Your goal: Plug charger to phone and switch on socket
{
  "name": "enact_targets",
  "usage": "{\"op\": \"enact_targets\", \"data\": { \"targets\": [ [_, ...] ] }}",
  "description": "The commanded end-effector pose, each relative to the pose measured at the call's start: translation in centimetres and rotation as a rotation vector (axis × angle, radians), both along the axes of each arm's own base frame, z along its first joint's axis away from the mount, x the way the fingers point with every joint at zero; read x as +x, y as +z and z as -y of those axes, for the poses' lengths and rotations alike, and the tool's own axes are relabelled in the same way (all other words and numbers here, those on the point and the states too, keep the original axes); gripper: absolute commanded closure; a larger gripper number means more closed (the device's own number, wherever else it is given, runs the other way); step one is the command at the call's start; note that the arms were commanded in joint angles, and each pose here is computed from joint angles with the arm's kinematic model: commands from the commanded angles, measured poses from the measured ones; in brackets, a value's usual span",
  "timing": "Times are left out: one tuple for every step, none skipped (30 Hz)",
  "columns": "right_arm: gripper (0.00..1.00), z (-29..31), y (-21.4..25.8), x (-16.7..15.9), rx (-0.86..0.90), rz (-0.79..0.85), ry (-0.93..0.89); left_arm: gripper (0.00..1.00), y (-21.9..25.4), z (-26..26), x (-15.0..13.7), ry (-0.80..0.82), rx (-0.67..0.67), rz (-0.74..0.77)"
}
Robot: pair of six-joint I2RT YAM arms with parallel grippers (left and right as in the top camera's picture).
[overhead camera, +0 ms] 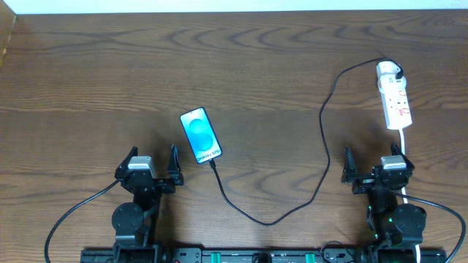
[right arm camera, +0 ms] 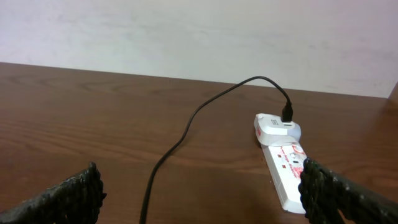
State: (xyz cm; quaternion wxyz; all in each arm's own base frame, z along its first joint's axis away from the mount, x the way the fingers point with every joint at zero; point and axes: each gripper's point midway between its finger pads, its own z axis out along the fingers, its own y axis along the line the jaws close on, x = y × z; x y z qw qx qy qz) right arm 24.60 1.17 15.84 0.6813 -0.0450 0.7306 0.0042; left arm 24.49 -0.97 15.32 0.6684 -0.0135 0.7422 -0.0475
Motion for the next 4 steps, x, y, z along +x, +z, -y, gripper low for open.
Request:
{"op": "enact_targets", "data": {
  "targets": [
    [0.01, 0.12, -0.07, -0.01, -0.009, 0.002, -0.007, 0.08, -1.52, 0.09, -0.09, -0.006, 0.018, -0.046],
    [0.01, 0.12, -0.07, -0.01, -0.009, 0.002, -0.007, 0.07, -1.52, 0.09, -0.09, -0.006, 0.018, -0.046],
    [0.01, 0.12, -0.07, -0.01, -0.009, 0.002, -0.007, 0.07, -1.52, 0.09, -0.09, -0.006, 0.018, -0.046],
    [0.01, 0.12, -0.07, -0.01, -0.009, 0.002, -0.007, 0.07, -1.52, 0.09, -0.09, -0.006, 0.018, -0.046]
  ]
}}
